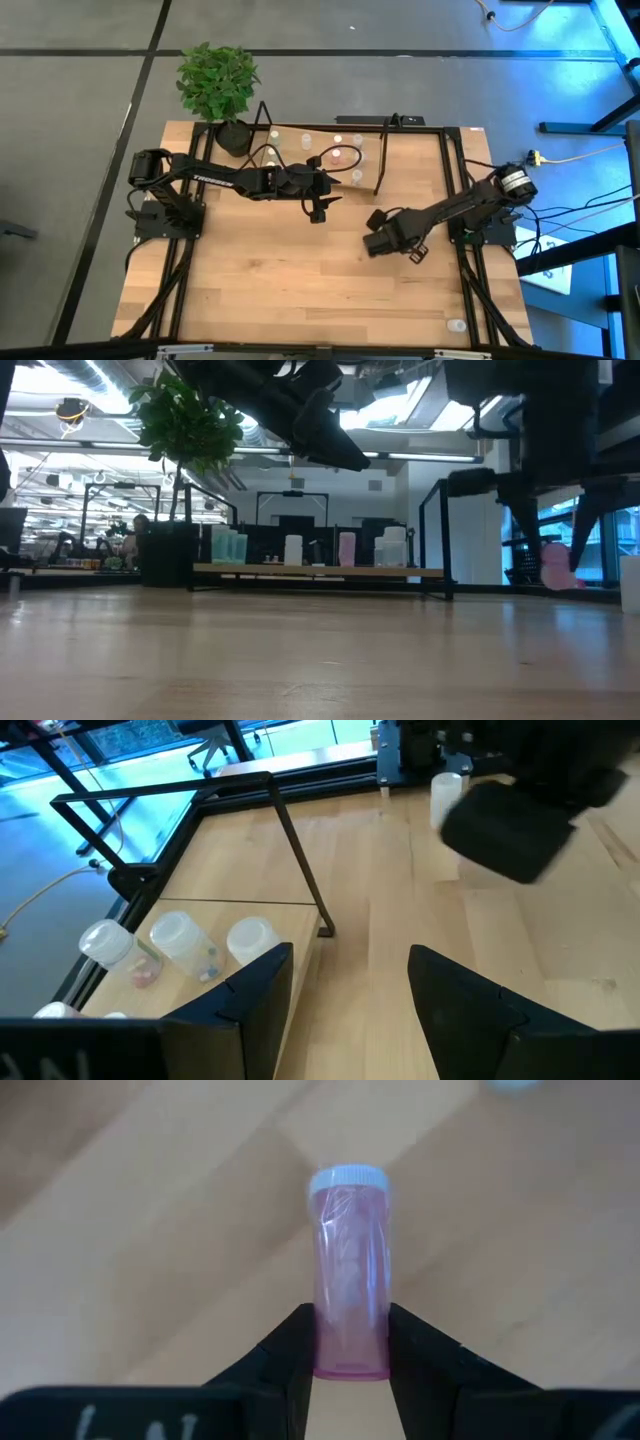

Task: Pick and place medicine bottles onto shelf by color
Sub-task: Put the pink medicine bottle on the shelf aligned with the other pink medicine bottle

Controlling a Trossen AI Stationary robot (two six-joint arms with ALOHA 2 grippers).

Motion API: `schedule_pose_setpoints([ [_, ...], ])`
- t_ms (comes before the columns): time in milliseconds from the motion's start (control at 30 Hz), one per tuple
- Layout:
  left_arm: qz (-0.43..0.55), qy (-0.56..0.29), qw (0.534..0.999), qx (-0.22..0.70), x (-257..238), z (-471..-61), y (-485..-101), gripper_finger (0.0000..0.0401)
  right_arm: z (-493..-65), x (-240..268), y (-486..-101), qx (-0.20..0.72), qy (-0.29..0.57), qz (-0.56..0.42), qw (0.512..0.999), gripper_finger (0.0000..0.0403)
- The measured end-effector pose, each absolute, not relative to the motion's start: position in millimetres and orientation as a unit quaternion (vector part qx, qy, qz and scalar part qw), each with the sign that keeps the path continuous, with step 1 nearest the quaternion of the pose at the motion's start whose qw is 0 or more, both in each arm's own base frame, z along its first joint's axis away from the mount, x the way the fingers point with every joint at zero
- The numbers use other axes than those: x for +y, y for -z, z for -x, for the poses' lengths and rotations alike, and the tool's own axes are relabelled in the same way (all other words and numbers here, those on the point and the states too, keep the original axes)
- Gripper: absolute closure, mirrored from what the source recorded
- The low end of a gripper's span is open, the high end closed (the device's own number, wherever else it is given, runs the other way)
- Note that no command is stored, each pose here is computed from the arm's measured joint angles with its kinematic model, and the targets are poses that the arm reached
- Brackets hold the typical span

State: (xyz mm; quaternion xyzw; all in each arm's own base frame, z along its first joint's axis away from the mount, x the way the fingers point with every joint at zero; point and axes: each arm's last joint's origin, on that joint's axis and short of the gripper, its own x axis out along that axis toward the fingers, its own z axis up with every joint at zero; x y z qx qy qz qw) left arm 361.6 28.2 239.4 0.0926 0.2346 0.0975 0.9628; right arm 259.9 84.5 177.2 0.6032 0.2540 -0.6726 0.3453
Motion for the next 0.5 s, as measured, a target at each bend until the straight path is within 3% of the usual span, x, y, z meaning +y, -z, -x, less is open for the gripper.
schedule_pose_setpoints([
  [233, -0.092, -0.098, 0.963, 0.234, 28, -362, -240, 0.0207, -267, 102, -177, 0.269, 0.597, -0.596, 0.465, 0.029],
  [400, -0.093, -0.098, 0.963, 0.235, 28, -362, -239, 0.0207, -273, 110, -178, 0.314, 0.523, -0.531, 0.588, 0.029],
  [500, -0.093, -0.098, 0.963, 0.235, 28, -362, -239, 0.0207, -276, 111, -179, 0.334, 0.491, -0.494, 0.635, 0.029],
])
